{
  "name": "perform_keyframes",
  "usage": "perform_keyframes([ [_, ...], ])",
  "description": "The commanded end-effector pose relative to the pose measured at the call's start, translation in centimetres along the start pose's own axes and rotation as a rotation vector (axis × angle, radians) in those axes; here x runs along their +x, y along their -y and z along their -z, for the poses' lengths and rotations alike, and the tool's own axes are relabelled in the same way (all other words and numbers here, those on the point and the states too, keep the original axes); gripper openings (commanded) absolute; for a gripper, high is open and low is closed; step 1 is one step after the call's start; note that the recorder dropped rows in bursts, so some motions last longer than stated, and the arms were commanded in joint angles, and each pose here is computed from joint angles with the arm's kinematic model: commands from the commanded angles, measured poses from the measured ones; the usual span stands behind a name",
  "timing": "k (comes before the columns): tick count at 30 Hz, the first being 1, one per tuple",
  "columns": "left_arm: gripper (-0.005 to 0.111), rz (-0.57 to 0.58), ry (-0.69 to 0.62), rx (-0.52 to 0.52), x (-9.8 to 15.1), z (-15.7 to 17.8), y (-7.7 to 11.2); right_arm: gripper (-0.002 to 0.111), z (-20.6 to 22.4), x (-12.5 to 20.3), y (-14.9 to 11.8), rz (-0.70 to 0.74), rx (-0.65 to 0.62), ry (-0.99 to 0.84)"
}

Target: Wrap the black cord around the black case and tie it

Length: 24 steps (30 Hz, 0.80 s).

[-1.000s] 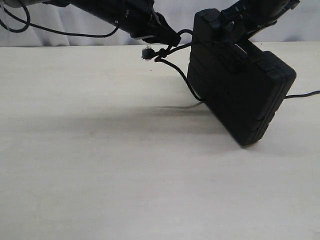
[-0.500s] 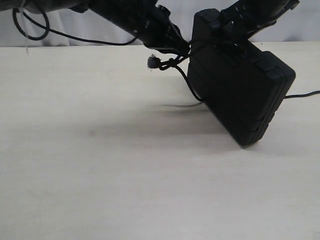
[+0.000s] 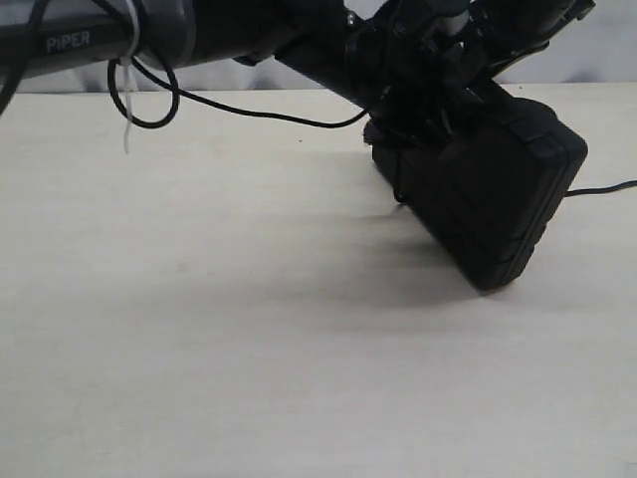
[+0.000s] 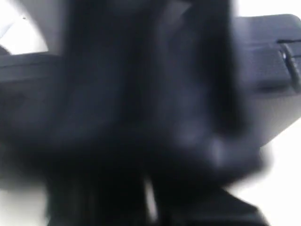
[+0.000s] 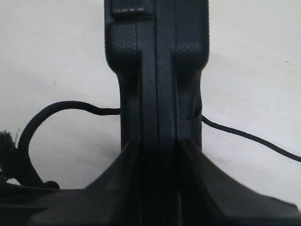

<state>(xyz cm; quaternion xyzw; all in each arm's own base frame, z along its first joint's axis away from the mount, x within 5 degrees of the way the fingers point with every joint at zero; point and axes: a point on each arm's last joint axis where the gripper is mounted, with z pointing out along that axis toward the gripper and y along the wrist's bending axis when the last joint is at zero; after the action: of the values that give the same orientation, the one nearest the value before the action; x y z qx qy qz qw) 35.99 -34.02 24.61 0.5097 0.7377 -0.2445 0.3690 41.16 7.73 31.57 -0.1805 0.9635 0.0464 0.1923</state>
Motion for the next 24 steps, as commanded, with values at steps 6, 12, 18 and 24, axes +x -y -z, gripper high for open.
perform_keyframes([
  [6,0.044,-0.06,0.009,-0.045,0.1,-0.6,0.0,0.004,-0.4,0.3,-0.3,-0.001,-0.026,-0.032],
  [12,0.059,-0.375,-0.248,-0.036,0.8,2.1,0.1,0.004,-0.4,0.3,-0.3,-0.001,-0.026,-0.032],
  [18,0.047,-0.399,-0.268,-0.064,2.0,0.4,-0.5,0.004,-0.4,0.3,-0.3,-0.001,-0.026,-0.032],
  [24,0.0,-0.341,-0.176,-0.097,1.2,0.1,-0.7,0.004,-0.4,0.3,-0.3,-0.001,-0.026,-0.032],
])
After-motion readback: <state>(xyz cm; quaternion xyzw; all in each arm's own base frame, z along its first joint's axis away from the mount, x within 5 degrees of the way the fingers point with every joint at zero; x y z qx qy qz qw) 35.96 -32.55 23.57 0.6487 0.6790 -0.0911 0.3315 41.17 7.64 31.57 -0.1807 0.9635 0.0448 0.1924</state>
